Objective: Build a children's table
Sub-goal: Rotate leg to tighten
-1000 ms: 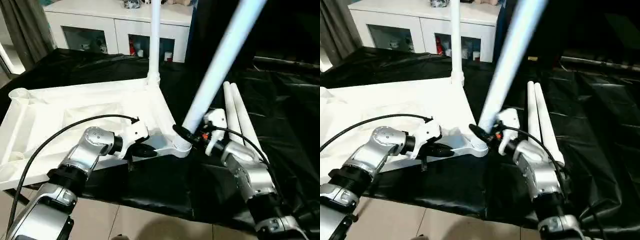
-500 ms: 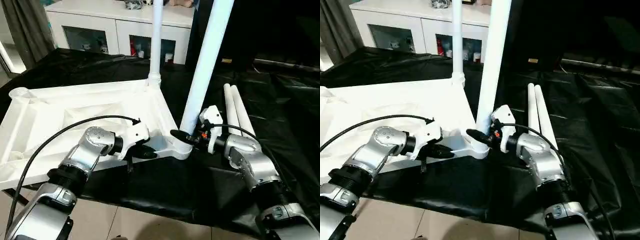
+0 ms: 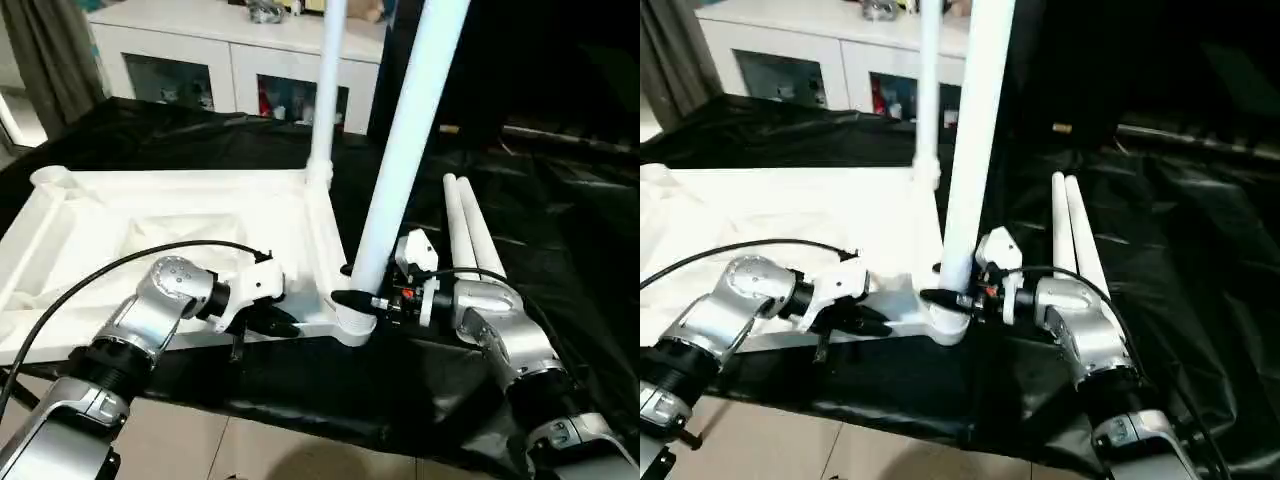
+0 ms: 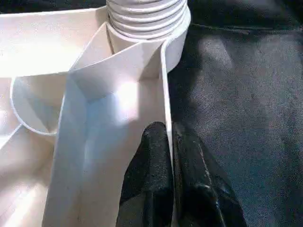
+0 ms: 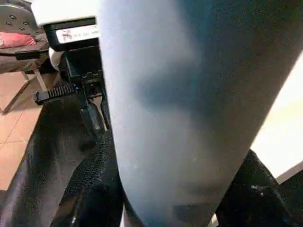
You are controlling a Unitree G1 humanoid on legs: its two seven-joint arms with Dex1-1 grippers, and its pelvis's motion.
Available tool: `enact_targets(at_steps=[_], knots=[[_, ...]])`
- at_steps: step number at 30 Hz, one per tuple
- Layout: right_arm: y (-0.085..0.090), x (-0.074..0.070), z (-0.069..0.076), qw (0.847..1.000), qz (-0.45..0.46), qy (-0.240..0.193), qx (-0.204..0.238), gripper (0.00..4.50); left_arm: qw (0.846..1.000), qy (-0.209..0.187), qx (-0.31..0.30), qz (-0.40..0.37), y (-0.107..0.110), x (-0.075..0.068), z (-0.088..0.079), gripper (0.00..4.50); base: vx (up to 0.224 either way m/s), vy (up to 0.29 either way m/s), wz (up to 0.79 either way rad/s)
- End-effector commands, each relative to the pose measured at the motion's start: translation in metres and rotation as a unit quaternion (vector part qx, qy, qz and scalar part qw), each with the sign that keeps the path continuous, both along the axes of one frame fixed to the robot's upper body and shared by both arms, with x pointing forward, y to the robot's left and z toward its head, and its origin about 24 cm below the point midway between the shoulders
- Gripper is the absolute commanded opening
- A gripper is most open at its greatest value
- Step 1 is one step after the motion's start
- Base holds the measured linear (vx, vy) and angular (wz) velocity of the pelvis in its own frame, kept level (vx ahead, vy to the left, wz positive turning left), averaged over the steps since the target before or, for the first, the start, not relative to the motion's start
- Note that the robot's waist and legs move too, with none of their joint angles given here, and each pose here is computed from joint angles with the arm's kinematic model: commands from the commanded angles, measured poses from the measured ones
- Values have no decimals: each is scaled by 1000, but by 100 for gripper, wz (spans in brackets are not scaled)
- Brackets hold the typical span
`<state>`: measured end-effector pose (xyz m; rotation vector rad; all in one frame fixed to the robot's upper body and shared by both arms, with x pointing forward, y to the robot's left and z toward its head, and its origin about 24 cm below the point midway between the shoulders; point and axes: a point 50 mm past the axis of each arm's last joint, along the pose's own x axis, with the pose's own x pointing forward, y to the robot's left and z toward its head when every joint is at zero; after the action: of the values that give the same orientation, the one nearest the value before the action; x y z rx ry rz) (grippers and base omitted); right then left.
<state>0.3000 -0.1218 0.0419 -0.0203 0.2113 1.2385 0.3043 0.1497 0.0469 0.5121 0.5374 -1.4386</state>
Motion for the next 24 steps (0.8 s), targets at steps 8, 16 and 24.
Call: enact_targets(at_steps=[8,16,24], knots=[[-28,24,-60,924,-342,119,-120,189,984,-18,-20,174,-19,37,6,0,-13,-1,-1],[-16,44,-53,857,-484,114,-138,189,950,18,-29,310,-43,52,3,0,0,0,0],[11,51,-45,842,-512,116,-124,189,943,-6,-12,333,-58,55,1,0,0,0,0]])
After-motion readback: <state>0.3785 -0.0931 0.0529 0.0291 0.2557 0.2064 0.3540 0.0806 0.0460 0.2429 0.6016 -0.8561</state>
